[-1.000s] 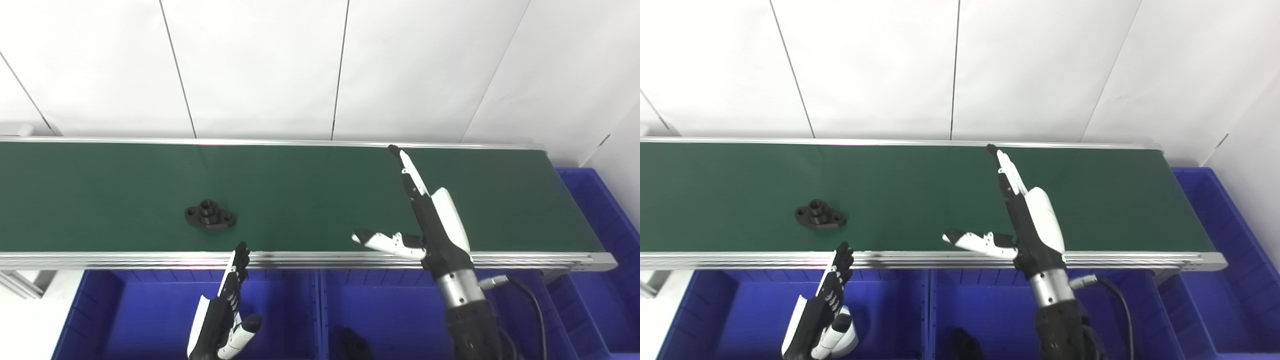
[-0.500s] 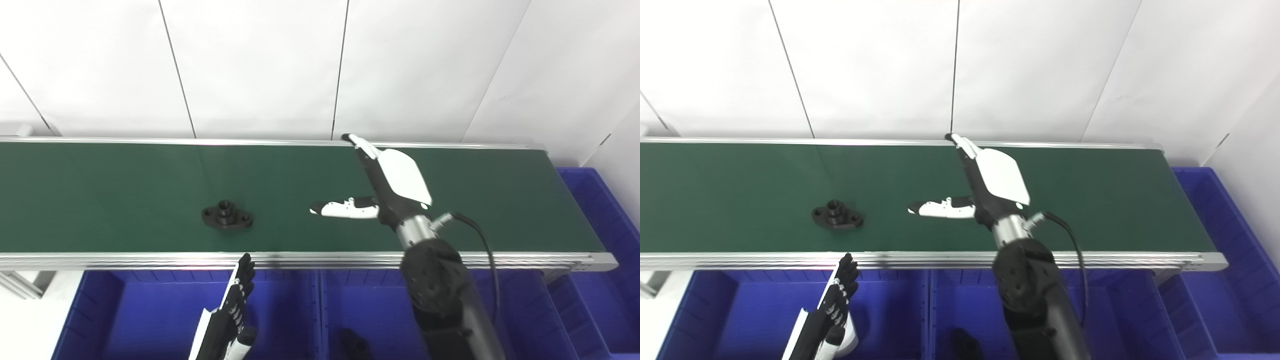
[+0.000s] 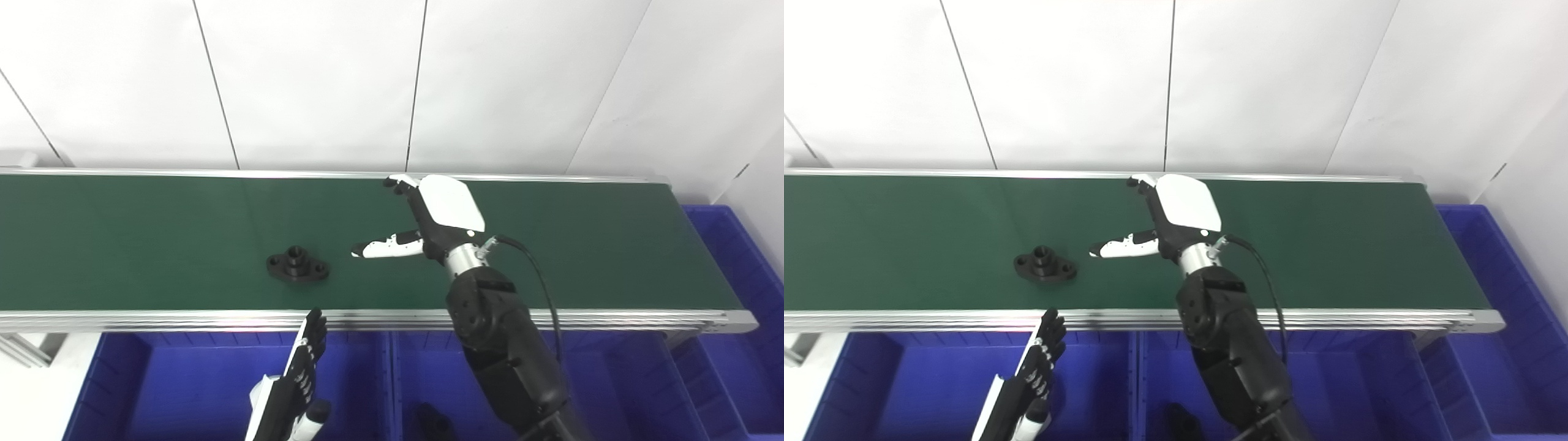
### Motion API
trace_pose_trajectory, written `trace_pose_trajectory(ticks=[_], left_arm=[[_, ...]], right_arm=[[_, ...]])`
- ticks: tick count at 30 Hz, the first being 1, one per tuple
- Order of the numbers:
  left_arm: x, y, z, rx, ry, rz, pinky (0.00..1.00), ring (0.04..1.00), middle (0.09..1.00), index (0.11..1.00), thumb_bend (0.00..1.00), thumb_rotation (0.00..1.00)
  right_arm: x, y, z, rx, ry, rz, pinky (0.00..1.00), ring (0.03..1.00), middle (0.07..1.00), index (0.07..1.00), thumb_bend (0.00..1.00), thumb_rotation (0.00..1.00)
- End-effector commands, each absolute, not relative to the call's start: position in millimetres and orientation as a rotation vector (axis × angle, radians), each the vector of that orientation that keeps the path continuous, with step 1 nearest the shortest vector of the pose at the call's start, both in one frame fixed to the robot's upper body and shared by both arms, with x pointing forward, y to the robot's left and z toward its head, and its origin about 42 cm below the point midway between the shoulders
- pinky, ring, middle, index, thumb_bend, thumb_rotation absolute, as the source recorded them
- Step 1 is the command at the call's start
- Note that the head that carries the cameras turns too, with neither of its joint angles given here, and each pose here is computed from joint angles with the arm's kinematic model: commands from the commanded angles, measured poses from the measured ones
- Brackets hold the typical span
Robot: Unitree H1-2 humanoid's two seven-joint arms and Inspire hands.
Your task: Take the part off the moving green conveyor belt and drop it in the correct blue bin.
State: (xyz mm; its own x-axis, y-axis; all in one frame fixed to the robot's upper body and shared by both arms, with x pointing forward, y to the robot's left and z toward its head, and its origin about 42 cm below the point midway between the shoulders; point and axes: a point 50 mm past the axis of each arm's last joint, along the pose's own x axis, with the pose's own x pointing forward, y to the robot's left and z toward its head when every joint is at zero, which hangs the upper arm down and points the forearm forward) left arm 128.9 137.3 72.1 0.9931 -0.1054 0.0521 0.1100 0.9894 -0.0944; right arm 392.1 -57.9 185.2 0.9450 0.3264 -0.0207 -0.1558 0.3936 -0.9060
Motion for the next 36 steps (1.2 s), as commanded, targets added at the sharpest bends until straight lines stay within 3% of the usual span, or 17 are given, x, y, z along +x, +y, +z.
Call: trace_pose_trajectory(ticks=[1,5,12,21,28,36], left_arm=[[131.0,134.1,87.9,-0.109,-0.114,-0.098,1.0,1.0,1.0,1.0,0.89,0.84],[131.3,132.1,92.1,-0.114,-0.124,-0.1,1.0,0.998,1.0,1.0,0.87,0.85],[132.0,128.8,94.9,-0.121,-0.133,-0.085,0.99,0.984,1.0,1.0,0.89,0.85],[130.0,121.3,100.6,-0.141,-0.148,-0.062,0.97,0.973,0.992,1.0,0.91,0.84],[127.7,114.4,106.9,-0.152,-0.157,-0.048,0.96,0.965,0.981,1.0,0.91,0.83],[123.8,112.9,116.9,-0.176,-0.159,-0.02,0.96,0.963,0.973,1.0,0.9,0.82]], right_arm=[[401.0,-39.5,213.0,-1.116,-0.282,0.263,0.53,0.614,0.718,0.811,1.0,0.59],[403.6,-24.0,205.6,-1.14,-0.274,0.286,0.5,0.592,0.717,0.814,1.0,0.61],[402.6,-1.8,192.9,-1.134,-0.244,0.327,0.55,0.636,0.754,0.825,1.0,0.62],[401.7,12.4,179.9,-1.12,-0.204,0.371,0.5,0.598,0.72,0.813,1.0,0.6],[402.1,8.4,163.2,-1.164,-0.186,0.402,0.5,0.595,0.716,0.804,0.99,0.58],[407.5,-12.3,127.5,-1.348,-0.174,0.428,0.46,0.563,0.682,0.758,0.97,0.54]])
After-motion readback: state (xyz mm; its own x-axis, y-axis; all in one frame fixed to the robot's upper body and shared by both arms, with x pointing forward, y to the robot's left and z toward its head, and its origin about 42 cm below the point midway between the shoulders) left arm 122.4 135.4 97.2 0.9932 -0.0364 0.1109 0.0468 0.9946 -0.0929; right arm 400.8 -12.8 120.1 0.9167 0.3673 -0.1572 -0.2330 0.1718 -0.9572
